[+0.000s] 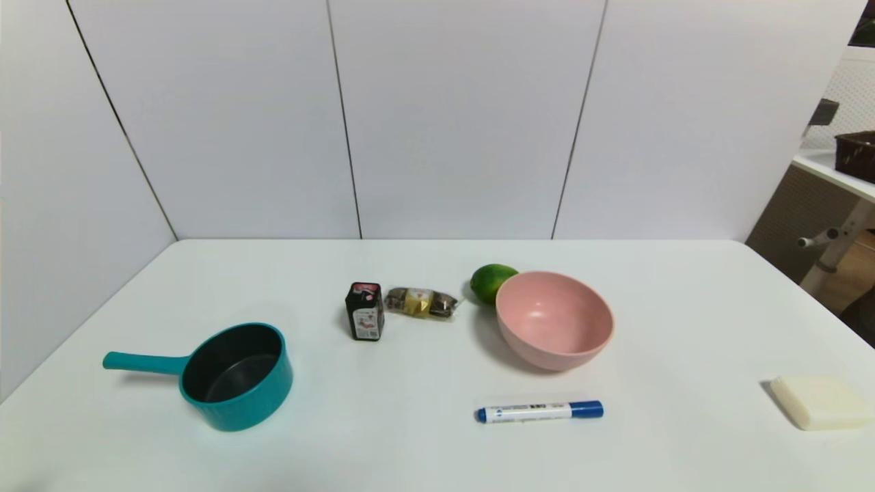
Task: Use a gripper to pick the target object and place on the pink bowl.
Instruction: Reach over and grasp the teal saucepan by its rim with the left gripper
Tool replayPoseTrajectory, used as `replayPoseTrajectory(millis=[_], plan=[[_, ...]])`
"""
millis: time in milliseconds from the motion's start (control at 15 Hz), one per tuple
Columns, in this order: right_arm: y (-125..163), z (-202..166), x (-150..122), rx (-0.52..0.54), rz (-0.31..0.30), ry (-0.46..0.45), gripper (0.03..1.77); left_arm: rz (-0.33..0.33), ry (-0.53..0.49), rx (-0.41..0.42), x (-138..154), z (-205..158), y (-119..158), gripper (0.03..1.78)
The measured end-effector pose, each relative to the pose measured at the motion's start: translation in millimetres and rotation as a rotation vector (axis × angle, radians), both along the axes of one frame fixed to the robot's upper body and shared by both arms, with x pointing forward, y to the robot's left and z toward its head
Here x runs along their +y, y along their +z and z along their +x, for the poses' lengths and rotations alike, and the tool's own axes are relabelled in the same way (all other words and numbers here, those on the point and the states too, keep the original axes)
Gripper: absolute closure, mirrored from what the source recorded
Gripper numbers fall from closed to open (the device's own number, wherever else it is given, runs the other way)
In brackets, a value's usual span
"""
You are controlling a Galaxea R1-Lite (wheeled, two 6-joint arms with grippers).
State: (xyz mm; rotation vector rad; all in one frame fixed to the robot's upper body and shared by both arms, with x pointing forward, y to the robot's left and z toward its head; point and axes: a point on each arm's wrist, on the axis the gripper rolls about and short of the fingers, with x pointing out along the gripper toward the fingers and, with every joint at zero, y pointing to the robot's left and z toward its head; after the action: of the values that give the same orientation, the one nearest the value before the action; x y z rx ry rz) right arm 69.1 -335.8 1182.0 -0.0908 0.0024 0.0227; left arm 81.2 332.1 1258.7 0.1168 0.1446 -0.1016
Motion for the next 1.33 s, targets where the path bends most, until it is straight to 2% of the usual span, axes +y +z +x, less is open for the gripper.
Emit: replayPoseTrajectory(millis=[200,533,867,1067,1333], plan=[[0.0,0.0,0.0,0.0,0.0,0.0,0.09,0.123,-0.115,0.144,-2.5,31.2,32.4,0.12],[0.0,0.0,0.0,0.0,0.0,0.0,0.09,0.313,-0.33,0.408,-17.3,108.1,68.4,0.12],[0.0,0.0,0.0,0.0,0.0,0.0,0.09,0.51,-0.514,0.632,-34.3,176.1,68.9,0.12],[0.1,0.0,0.0,-0.001,0.0,0.0,0.09,0.569,-0.595,0.745,-44.5,204.7,59.3,0.12],[0.0,0.0,0.0,0.0,0.0,0.0,0.09,0.596,-0.656,0.811,-63.4,232.9,55.8,0.12]])
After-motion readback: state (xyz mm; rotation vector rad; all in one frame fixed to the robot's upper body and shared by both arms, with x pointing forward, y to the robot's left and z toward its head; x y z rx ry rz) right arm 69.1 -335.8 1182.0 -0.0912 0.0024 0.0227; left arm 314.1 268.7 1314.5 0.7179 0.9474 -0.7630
